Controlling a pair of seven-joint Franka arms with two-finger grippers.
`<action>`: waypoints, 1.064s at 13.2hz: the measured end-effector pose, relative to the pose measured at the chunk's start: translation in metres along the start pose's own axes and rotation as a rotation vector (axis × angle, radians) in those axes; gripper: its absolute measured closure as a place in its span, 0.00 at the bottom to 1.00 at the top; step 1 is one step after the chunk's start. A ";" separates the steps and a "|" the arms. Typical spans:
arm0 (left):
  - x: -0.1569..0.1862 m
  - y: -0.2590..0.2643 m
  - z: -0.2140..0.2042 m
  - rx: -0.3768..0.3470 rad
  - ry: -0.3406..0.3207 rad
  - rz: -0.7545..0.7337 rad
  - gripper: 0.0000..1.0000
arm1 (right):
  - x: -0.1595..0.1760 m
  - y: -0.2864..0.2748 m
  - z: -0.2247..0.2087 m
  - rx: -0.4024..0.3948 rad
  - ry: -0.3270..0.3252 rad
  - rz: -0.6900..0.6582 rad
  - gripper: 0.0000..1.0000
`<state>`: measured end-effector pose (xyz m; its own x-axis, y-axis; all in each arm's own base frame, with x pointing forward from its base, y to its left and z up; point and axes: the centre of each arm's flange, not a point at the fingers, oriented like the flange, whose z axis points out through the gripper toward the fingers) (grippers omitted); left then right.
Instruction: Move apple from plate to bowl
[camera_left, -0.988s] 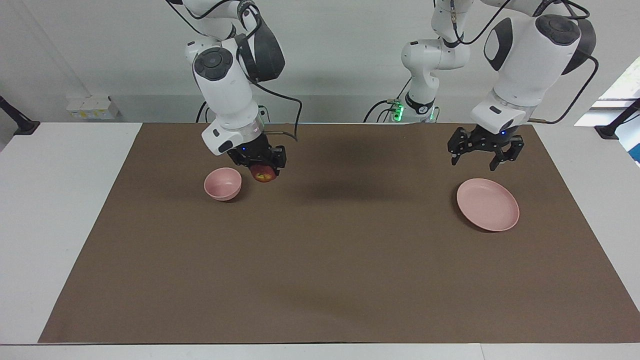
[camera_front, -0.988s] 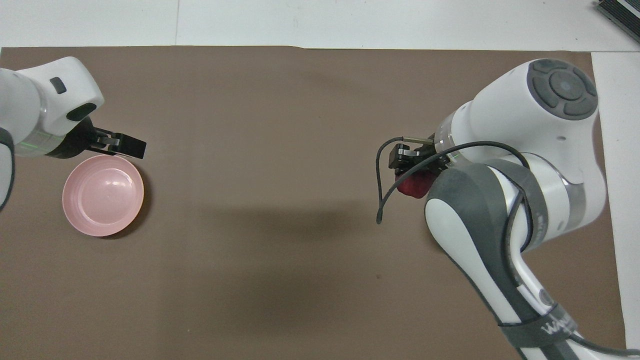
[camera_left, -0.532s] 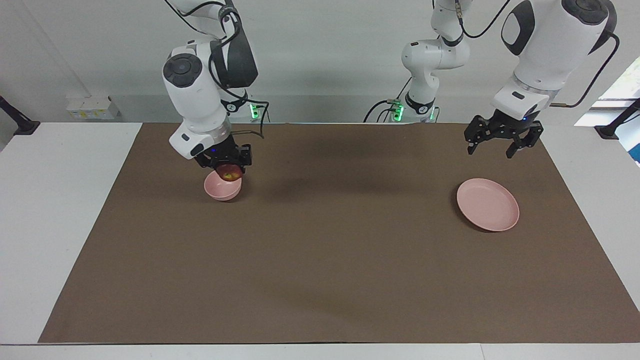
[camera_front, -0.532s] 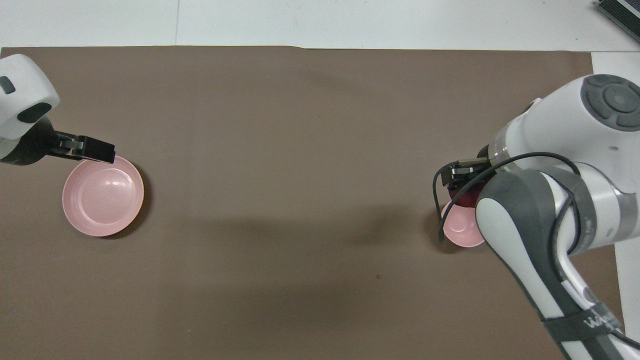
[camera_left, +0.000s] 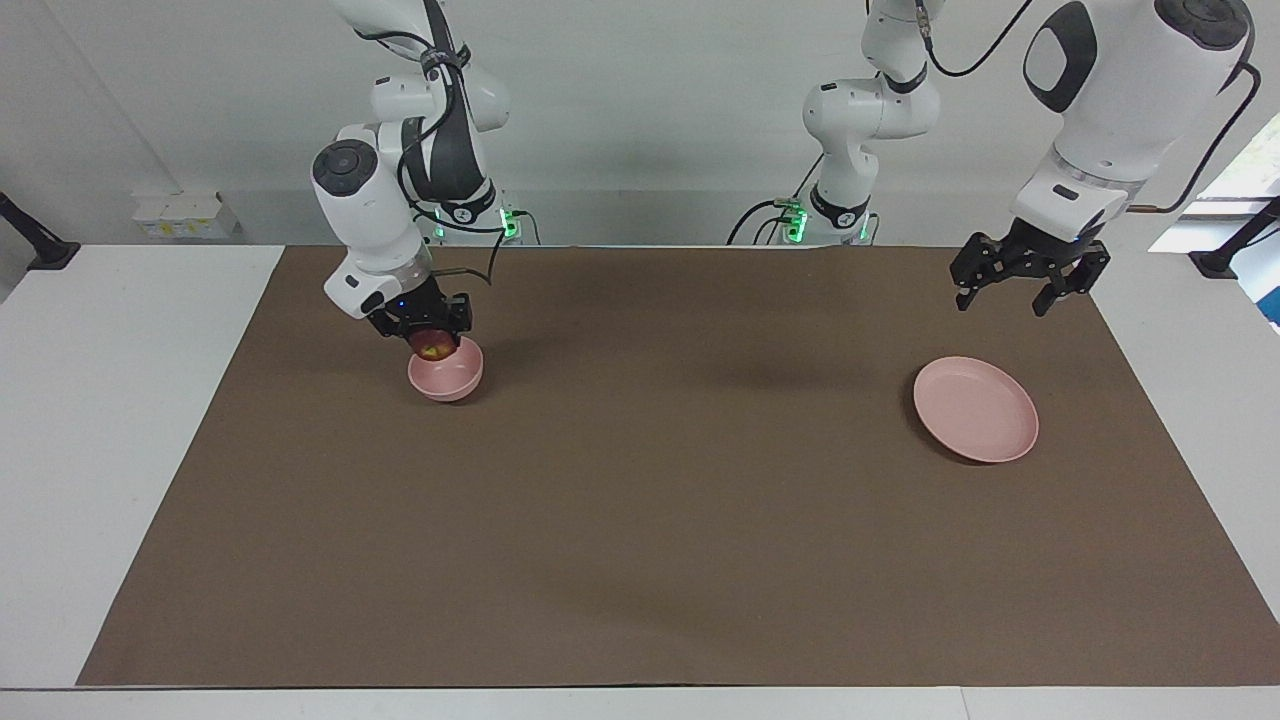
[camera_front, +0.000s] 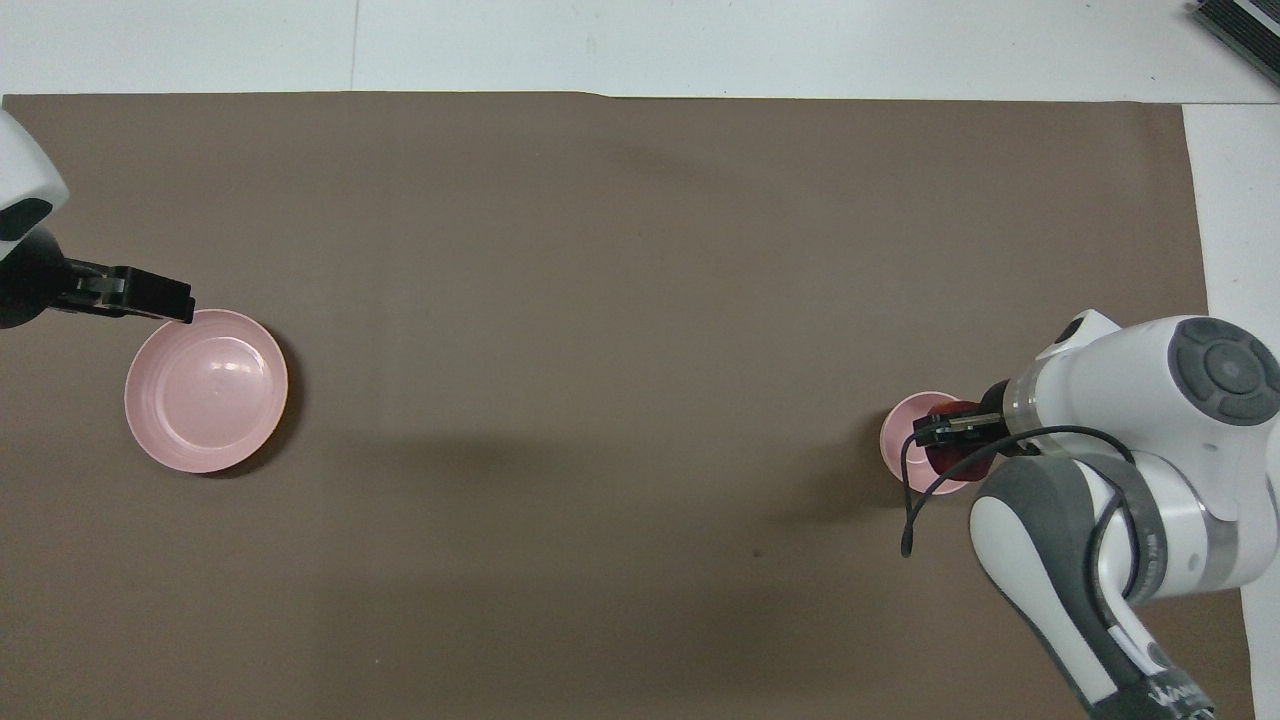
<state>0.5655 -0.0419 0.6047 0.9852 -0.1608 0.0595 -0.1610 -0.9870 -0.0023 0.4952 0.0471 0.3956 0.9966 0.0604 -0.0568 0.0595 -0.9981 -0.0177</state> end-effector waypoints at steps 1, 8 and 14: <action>0.000 -0.004 -0.002 0.001 0.004 0.001 0.00 | -0.002 0.000 0.007 0.000 0.005 0.000 0.34; -0.010 -0.011 -0.025 -0.003 -0.037 0.001 0.00 | -0.012 0.003 0.095 -0.001 0.062 0.004 0.34; -0.016 -0.014 -0.025 -0.030 -0.077 0.012 0.00 | 0.014 0.001 0.046 0.001 0.062 0.003 0.00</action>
<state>0.5505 -0.0253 0.6291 0.9846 -0.1737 -0.0177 -0.1732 -0.9845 0.0270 0.5063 0.0473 0.3484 0.9984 0.0560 0.0054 0.0561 -0.9982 -0.0191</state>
